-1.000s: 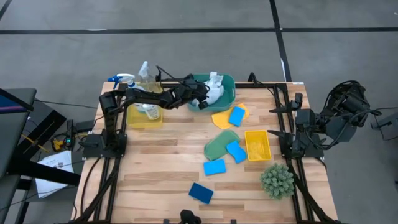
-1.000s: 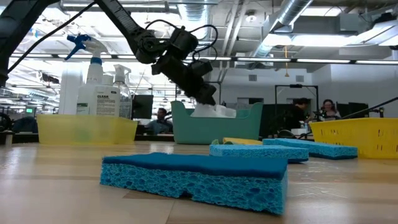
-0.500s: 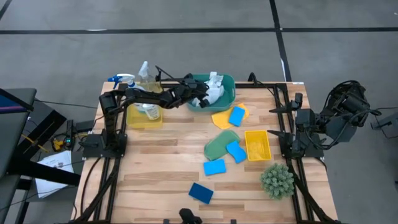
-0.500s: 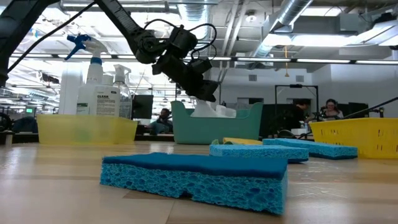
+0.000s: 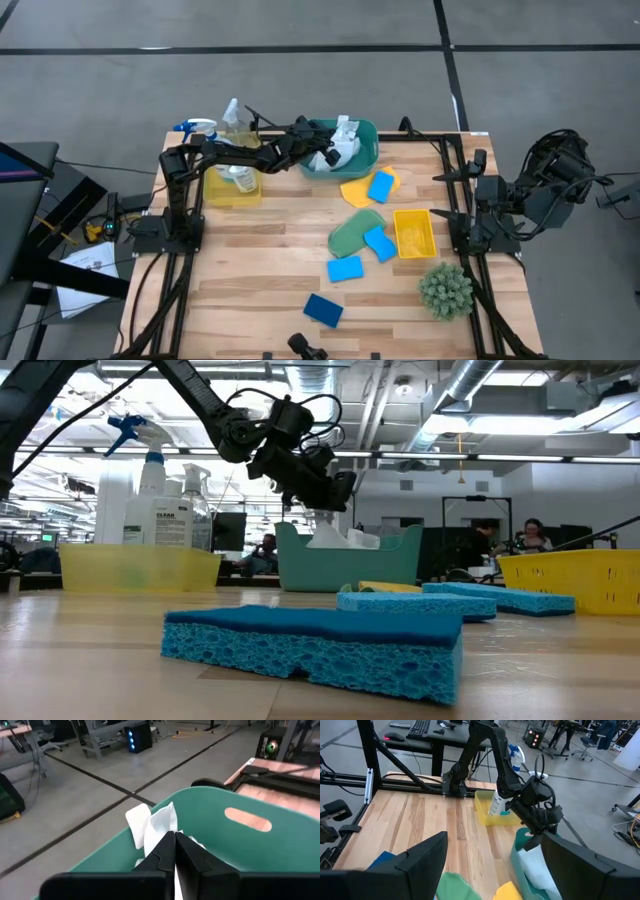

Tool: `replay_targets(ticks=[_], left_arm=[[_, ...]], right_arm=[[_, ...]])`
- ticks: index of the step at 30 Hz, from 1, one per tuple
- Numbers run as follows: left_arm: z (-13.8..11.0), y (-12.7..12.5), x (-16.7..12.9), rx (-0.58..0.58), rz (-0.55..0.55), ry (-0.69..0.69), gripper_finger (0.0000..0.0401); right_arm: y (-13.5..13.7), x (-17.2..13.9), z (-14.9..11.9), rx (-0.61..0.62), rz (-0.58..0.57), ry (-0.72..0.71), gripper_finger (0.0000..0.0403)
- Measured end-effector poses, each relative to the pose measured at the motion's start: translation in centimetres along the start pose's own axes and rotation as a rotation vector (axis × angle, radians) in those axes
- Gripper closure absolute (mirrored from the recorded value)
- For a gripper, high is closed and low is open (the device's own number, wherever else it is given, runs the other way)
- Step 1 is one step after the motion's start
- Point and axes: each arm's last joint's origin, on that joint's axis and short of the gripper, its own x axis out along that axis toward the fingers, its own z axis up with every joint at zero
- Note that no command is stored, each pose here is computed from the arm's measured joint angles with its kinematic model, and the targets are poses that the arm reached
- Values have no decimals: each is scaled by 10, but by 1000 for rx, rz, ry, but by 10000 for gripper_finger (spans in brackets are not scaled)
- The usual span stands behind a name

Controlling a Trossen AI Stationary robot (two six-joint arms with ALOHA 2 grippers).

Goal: Pick & Place Kitchen Items
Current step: Put the white cleaning cloth into the green bin

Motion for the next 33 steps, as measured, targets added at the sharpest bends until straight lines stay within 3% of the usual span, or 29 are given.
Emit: replay_targets(ticks=[6,12,19,25,33], left_arm=[[7,-12,15,15,-47,15,400],[18,-22,34,66,-32,121,401],[-6,-19,51,50,12,221,401],[0,-20,47,28,-2,227,401],[1,-8,41,-83,-26,347,401]], right_arm=[[1,0,5,-15,9,-36,91],[2,0,8,-14,13,-55,91],[2,0,8,-18,15,-55,91],[2,0,8,-22,23,-54,91],[3,0,9,-21,41,-56,91]])
